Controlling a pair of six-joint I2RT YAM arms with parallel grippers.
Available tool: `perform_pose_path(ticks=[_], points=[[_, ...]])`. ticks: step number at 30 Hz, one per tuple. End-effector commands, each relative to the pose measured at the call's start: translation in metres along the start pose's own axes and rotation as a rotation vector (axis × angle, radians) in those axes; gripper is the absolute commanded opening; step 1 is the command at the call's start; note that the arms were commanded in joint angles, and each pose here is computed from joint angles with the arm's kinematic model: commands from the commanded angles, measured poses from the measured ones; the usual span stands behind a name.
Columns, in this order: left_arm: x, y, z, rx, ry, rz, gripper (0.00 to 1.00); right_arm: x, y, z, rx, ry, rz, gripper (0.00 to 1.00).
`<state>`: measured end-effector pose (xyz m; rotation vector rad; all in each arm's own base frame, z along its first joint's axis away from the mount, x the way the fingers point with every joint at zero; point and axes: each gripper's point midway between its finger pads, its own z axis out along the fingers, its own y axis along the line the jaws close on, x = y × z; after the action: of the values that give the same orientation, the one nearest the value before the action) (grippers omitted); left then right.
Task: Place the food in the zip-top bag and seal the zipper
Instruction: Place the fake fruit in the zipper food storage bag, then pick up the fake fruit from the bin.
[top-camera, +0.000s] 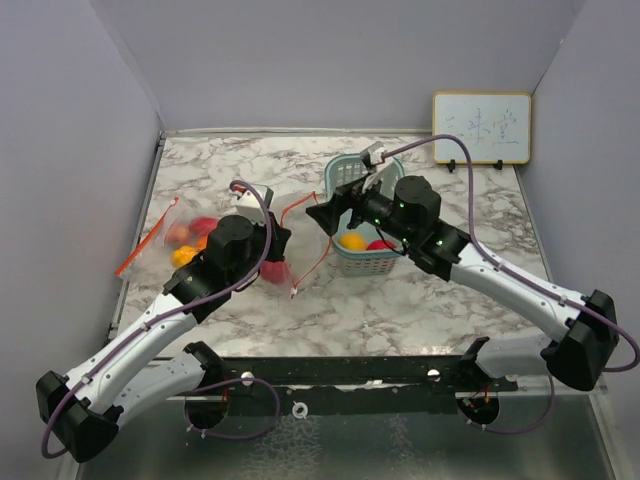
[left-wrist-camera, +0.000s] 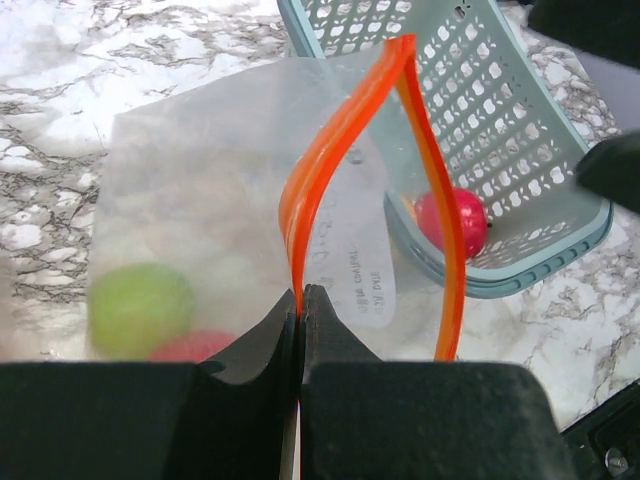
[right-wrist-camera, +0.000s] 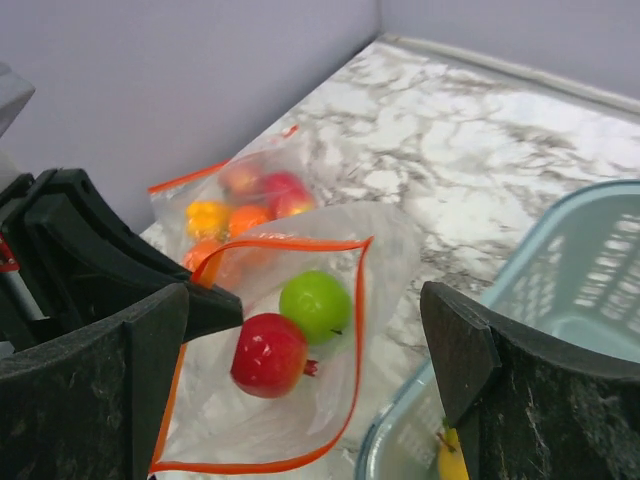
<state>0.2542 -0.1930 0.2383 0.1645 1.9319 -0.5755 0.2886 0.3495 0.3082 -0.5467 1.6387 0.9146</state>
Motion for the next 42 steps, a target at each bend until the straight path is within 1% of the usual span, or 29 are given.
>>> perform_pose_path(ticks=[1,3,5,8,10,14,17,19,21,23,30,31,34,37,40,42], points=[[-0.028,-0.007,-0.012,0.020,-0.062,0.003,0.00,-0.006,-0.056,-0.036,0.350,0.023,-0.047,1.00],[-0.030,-0.007,-0.014,0.019,-0.070,0.007,0.00,0.005,-0.078,-0.048,0.480,0.089,-0.056,1.00],[-0.031,-0.006,-0.015,0.016,-0.074,0.010,0.00,0.021,-0.094,-0.055,0.562,0.168,-0.060,1.00],[-0.028,-0.005,-0.014,0.015,-0.069,0.013,0.00,0.047,-0.117,-0.061,0.642,0.279,-0.035,1.00],[-0.026,-0.006,-0.013,0.022,-0.067,0.013,0.00,0.057,-0.129,-0.061,0.669,0.317,-0.011,1.00],[-0.024,-0.008,-0.013,0.033,-0.058,0.017,0.00,0.079,-0.143,-0.051,0.667,0.384,0.020,0.91],[-0.024,-0.007,-0.016,0.031,-0.063,0.021,0.00,0.109,-0.149,-0.040,0.632,0.476,0.029,0.90],[-0.024,-0.004,-0.017,0.021,-0.066,0.025,0.00,0.135,-0.148,-0.030,0.581,0.548,0.032,0.89],[-0.022,-0.002,-0.017,0.011,-0.065,0.027,0.00,0.150,-0.142,-0.022,0.512,0.592,0.040,0.88],[-0.020,0.000,-0.017,0.002,-0.060,0.027,0.00,0.159,-0.140,-0.018,0.485,0.611,0.044,0.88],[-0.019,0.002,-0.017,-0.005,-0.058,0.028,0.00,0.197,-0.160,-0.012,0.495,0.695,0.046,0.88],[-0.019,0.003,-0.017,-0.008,-0.058,0.029,0.00,0.204,-0.163,-0.011,0.493,0.704,0.053,0.87],[-0.018,0.005,-0.018,-0.017,-0.056,0.029,0.00,0.221,-0.165,-0.011,0.472,0.745,0.085,0.71],[-0.018,0.007,-0.018,-0.029,-0.054,0.033,0.00,0.220,-0.163,-0.011,0.467,0.745,0.093,0.62],[-0.019,0.007,-0.017,-0.031,-0.059,0.033,0.00,0.200,-0.167,-0.012,0.503,0.701,0.070,0.45],[-0.020,0.006,-0.017,-0.027,-0.058,0.033,0.00,0.176,-0.167,-0.014,0.527,0.645,0.050,0.37]])
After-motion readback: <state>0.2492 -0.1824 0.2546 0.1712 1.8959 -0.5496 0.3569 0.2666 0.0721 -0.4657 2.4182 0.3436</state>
